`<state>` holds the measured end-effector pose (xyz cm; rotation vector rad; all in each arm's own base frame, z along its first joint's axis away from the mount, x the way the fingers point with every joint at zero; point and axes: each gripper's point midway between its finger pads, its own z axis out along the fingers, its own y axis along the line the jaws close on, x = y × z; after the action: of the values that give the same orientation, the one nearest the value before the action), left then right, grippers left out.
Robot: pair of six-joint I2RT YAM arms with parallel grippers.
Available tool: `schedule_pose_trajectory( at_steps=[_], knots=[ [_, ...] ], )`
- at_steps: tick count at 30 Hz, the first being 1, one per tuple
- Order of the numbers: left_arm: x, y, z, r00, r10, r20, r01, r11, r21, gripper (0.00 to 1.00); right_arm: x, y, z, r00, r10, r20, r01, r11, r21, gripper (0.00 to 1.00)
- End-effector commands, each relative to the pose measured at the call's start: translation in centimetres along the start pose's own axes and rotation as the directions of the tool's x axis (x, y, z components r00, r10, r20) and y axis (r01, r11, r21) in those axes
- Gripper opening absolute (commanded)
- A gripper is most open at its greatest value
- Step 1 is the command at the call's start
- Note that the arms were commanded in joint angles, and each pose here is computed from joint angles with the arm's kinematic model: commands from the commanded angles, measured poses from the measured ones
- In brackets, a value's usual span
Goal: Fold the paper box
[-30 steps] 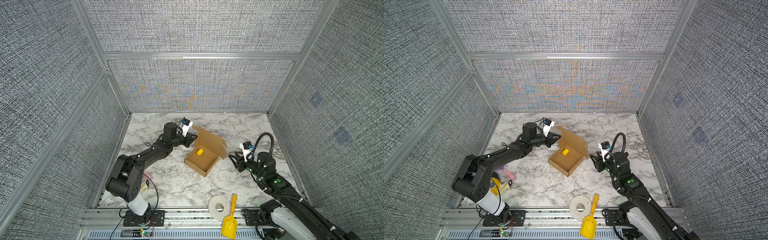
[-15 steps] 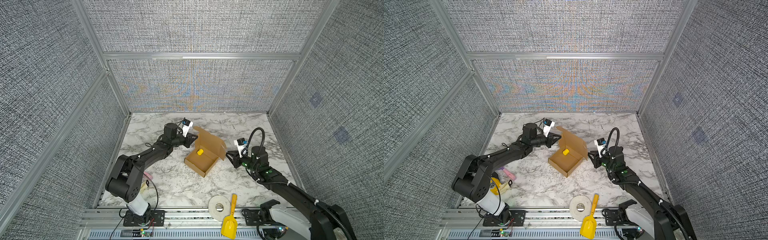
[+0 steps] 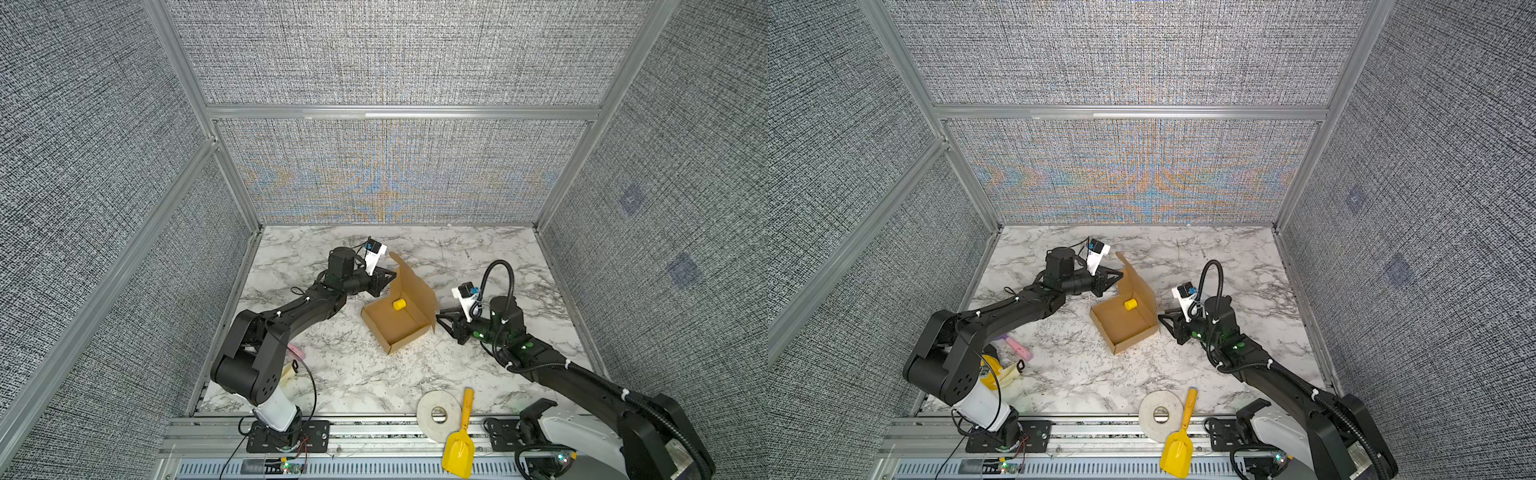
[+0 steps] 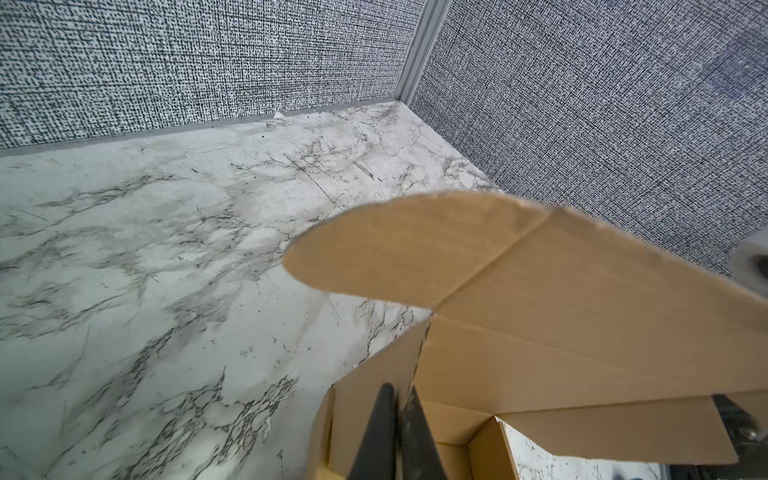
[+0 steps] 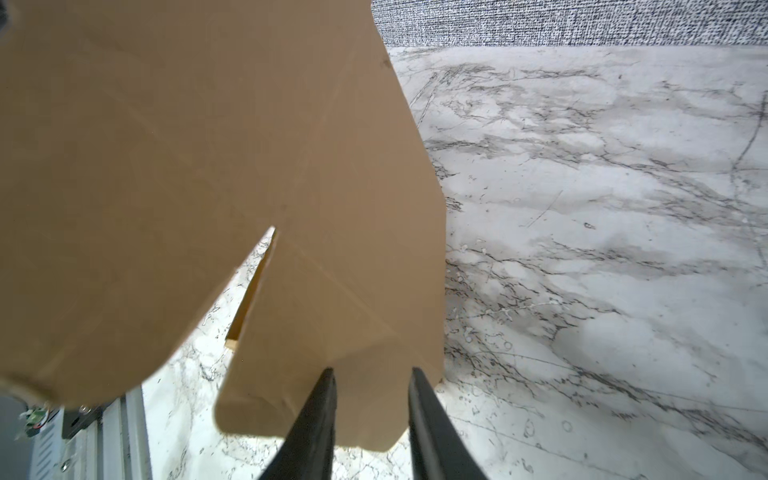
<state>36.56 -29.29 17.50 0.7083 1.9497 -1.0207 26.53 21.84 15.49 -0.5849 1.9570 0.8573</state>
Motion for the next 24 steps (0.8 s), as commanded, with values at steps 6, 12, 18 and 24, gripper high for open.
schedule_pose_trajectory(
  at_steps=[6, 12, 18, 24],
  knots=[
    [0.9, 0.2, 0.1, 0.999, -0.023, -0.026, 0.023, 1.0, -0.008, 0.09, 0.4, 1.0, -0.6, 0.998, -0.064, 0.01, 0.064, 0.998, -0.025, 0.43],
    [0.9, -0.4, 0.3, 0.999, -0.011, -0.033, 0.012, 1.0, 0.008, 0.09, -0.1, 1.0, 0.1, 0.995, -0.098, 0.014, 0.098, 0.995, -0.029, 0.48],
    [1.0, -0.9, 0.4, 0.999, 0.0, -0.043, 0.001, 1.0, 0.016, 0.09, -0.8, 1.4, 1.6, 0.993, -0.113, 0.027, 0.114, 0.992, -0.055, 0.51],
    [1.3, -0.6, 0.4, 0.999, 0.004, -0.05, -0.004, 1.0, 0.006, 0.08, -1.2, 1.9, 2.7, 0.991, -0.127, 0.037, 0.129, 0.989, -0.069, 0.53]
  ],
)
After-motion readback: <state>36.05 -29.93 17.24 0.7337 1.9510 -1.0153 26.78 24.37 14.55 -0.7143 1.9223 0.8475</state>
